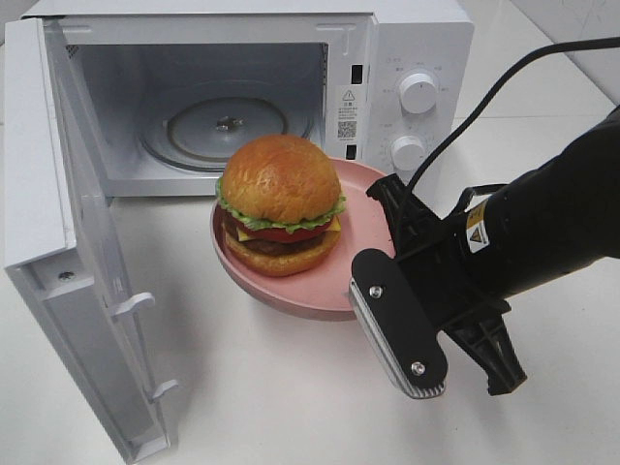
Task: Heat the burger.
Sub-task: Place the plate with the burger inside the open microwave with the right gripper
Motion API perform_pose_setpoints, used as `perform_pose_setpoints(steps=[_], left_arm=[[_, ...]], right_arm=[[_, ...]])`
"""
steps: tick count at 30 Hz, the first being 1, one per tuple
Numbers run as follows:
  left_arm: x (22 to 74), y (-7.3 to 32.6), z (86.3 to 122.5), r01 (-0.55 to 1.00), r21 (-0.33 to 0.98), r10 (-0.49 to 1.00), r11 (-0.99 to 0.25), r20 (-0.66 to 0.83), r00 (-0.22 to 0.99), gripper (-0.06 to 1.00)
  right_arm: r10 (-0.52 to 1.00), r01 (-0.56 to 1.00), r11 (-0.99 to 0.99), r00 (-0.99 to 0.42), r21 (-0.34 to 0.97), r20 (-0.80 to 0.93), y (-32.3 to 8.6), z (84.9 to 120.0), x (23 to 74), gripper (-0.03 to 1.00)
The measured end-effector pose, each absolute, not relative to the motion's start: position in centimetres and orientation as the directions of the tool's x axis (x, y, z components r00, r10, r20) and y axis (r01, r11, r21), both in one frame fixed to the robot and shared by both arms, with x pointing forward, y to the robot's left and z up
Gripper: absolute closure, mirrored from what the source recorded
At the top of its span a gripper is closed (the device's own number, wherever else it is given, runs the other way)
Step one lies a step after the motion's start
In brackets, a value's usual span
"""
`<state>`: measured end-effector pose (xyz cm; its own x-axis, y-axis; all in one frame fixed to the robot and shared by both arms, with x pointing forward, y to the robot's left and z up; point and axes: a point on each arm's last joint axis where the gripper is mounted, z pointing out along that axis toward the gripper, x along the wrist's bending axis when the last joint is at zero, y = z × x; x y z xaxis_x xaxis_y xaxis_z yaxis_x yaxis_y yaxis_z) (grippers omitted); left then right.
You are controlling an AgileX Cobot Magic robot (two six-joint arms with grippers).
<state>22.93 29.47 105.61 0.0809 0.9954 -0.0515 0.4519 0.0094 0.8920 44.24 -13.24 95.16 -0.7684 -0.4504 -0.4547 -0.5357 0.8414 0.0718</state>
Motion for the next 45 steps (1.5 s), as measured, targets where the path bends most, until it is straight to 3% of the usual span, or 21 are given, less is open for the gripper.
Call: perform_pose_setpoints(steps=[45], left_arm=[[22.9,29.5,105.6,0.452,0.892,0.995,0.009,-0.051,0.081,-0.04]], right_arm=[[-0.344,-0.429,0.900,-0.810,0.081,-0.476,-4.9,94.0,55.1,0.92]])
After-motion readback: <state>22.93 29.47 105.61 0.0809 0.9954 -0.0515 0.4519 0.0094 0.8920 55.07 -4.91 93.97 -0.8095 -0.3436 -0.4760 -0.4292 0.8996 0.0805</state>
